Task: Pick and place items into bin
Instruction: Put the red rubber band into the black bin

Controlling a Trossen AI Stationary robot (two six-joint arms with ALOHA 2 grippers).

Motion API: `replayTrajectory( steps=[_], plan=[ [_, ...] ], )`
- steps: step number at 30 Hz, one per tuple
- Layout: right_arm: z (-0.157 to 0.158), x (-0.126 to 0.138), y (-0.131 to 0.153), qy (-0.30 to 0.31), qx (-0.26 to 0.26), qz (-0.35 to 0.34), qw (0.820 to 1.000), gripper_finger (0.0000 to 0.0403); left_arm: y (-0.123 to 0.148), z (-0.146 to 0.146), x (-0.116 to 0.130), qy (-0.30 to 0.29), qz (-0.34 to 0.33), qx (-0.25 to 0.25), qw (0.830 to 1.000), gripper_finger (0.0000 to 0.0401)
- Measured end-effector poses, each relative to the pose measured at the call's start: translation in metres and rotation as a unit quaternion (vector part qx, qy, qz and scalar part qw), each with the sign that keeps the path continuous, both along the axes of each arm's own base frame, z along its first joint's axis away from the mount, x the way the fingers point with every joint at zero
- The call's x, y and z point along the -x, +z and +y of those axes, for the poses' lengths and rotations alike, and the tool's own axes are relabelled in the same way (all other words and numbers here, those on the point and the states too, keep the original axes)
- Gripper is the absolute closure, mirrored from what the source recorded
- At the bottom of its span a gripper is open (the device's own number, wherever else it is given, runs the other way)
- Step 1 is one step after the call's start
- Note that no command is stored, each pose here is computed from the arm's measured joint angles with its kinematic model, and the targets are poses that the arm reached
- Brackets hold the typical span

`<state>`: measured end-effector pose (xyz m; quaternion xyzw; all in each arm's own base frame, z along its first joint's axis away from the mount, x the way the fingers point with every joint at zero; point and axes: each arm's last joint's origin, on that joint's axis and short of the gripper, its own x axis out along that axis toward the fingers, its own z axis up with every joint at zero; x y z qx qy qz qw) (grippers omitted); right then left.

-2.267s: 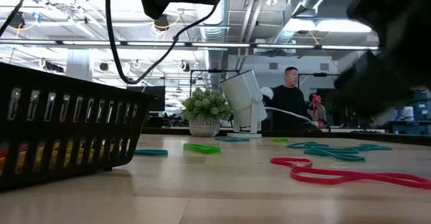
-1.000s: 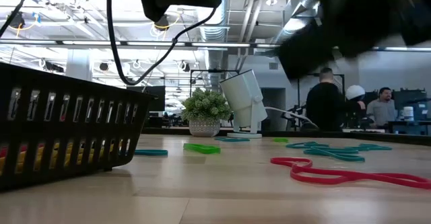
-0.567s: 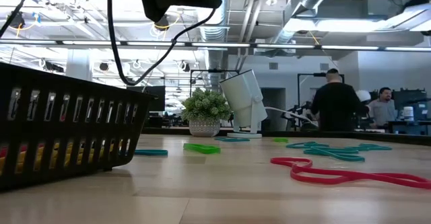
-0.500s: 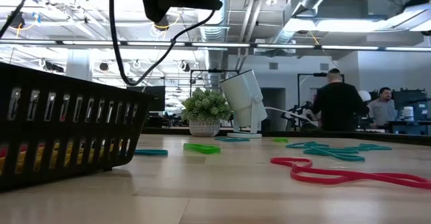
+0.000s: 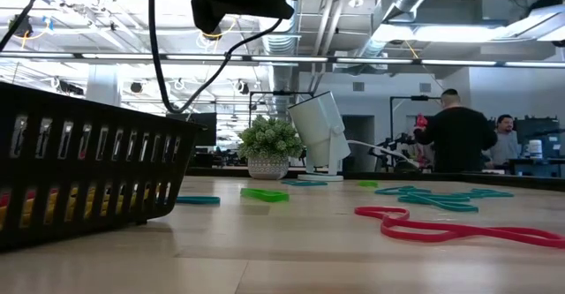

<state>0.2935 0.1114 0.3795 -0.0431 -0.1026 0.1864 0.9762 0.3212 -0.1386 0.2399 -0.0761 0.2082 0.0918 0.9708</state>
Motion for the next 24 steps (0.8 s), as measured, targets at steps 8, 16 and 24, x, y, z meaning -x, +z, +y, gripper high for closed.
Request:
replayTrajectory(
  steps=[8,16,24],
  plan=[
    [-0.010,0.027,-0.004,0.001,-0.012,0.000,1.000,0.0340,-0.003,-0.003,0.003,-0.002,0.012,0.046,0.999,0.0287],
    [-0.028,0.077,0.033,0.002,-0.031,-0.062,0.998,0.0340,-0.005,-0.006,0.005,0.003,0.020,0.061,0.998,0.0287],
    [-0.044,0.099,0.054,-0.023,-0.031,-0.141,0.989,0.0340,-0.004,-0.003,0.004,0.022,0.013,0.051,0.998,0.0287]
  ],
)
